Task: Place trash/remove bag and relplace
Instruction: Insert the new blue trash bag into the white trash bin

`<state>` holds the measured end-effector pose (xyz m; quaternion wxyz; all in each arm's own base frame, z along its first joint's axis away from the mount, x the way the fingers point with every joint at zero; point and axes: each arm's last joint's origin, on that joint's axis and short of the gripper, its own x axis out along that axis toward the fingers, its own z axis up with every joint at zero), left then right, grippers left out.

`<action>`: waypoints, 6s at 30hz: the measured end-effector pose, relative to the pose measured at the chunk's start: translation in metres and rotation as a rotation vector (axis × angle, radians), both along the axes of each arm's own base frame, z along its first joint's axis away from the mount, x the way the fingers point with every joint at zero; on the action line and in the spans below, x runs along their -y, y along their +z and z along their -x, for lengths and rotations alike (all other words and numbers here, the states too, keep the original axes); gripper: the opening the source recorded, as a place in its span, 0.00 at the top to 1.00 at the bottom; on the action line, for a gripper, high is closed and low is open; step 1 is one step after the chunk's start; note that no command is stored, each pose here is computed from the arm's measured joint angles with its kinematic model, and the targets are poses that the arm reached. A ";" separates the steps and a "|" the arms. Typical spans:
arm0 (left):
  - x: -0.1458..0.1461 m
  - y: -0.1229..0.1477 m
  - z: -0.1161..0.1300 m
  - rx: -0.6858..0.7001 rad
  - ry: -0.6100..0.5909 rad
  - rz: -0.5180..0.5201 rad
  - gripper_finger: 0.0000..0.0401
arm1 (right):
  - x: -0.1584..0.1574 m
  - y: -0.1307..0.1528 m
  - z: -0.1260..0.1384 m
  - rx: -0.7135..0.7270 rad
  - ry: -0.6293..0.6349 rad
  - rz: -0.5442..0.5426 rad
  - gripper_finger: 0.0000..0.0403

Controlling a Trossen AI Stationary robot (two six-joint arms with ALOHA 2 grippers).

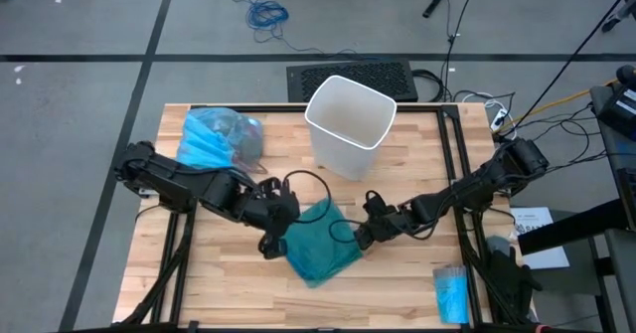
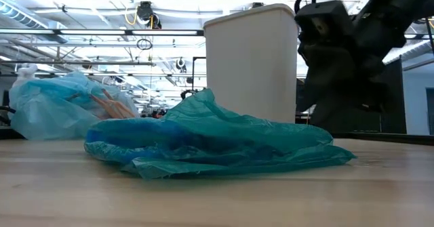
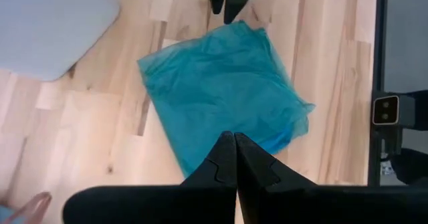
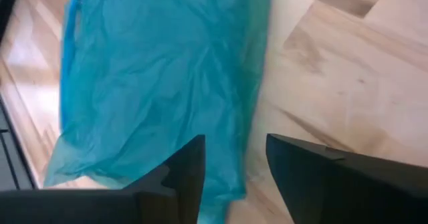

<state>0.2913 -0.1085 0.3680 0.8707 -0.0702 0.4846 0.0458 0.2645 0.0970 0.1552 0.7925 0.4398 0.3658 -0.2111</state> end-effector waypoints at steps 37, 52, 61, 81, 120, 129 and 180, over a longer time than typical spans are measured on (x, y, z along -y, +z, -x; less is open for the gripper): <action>-0.009 0.016 0.019 0.034 0.044 -0.017 1.00 | -0.019 0.037 -0.024 0.413 0.152 -0.088 1.00; -0.013 0.023 0.032 0.021 0.039 -0.017 1.00 | -0.021 0.234 -0.035 0.862 0.360 0.276 1.00; -0.026 0.048 0.068 0.105 0.117 -0.002 1.00 | -0.021 0.252 -0.017 0.480 0.373 0.350 1.00; 0.005 0.034 0.037 0.158 0.027 -0.001 1.00 | -0.002 0.187 -0.085 0.308 0.320 0.359 1.00; 0.017 0.013 0.023 0.032 -0.038 0.017 1.00 | 0.053 0.144 -0.131 0.218 0.187 0.442 0.45; 0.013 0.008 0.035 -0.053 0.029 -0.076 1.00 | 0.007 0.130 -0.113 0.142 0.249 0.354 0.49; -0.006 0.037 0.017 0.253 -0.059 -0.060 1.00 | 0.098 0.082 -0.011 -0.030 -0.451 0.410 0.56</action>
